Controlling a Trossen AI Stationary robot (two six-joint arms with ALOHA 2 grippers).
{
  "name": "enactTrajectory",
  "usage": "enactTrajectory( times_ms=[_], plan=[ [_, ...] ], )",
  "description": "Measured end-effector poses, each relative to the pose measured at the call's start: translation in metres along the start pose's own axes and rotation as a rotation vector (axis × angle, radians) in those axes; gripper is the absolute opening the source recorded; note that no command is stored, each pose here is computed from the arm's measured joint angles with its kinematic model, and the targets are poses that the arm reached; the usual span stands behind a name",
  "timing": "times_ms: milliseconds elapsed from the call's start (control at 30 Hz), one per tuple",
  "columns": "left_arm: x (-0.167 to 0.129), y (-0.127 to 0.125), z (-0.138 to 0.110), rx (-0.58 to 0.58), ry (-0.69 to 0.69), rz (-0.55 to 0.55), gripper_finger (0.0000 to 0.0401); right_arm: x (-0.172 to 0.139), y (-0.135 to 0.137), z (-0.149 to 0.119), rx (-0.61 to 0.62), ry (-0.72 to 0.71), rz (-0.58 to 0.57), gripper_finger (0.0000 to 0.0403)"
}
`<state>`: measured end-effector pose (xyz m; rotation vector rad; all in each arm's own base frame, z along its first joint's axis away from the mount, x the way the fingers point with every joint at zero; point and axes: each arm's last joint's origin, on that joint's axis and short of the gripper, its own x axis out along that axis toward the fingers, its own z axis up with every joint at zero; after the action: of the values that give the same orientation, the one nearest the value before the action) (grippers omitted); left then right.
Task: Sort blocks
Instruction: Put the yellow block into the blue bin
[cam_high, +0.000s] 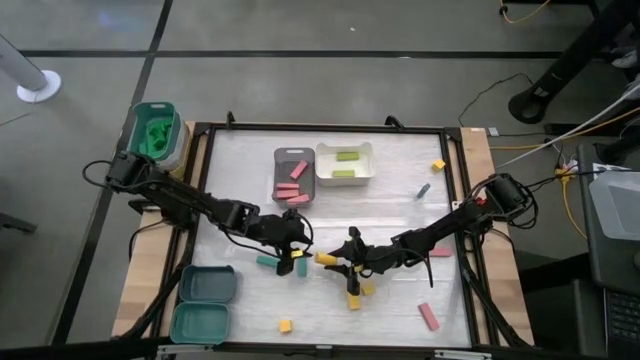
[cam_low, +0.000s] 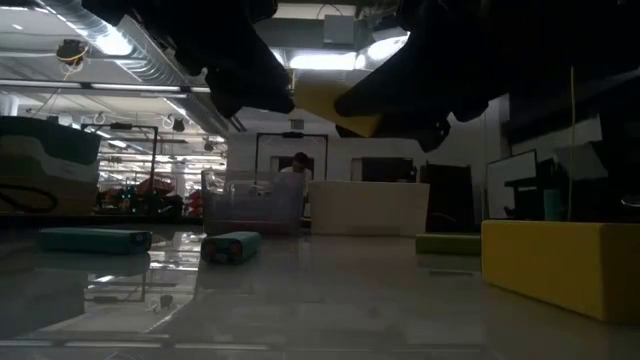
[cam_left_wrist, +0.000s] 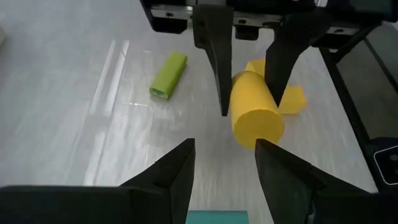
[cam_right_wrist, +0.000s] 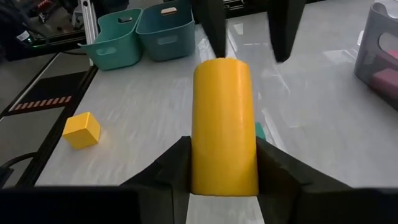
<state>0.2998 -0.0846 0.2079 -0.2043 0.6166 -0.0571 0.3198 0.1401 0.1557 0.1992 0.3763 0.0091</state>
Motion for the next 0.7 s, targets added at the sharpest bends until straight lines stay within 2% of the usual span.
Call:
enactTrajectory(
  times_ms=[333,600,700],
  plan=[
    [0.010,-0.010,-0.006,0.143,-0.009,-0.036,0.0155,0.000,0.001,0.000,-0.001,0.000,0.002,0.0140],
    [0.011,-0.009,-0.005,0.095,-0.033,0.014,0.0156,0.000,0.001,0.000,-0.002,0.002,0.001,0.0139],
    [0.014,-0.009,-0.008,0.048,-0.030,0.027,0.0171,0.000,0.000,-0.001,-0.005,0.008,0.000,0.0139]
  ],
)
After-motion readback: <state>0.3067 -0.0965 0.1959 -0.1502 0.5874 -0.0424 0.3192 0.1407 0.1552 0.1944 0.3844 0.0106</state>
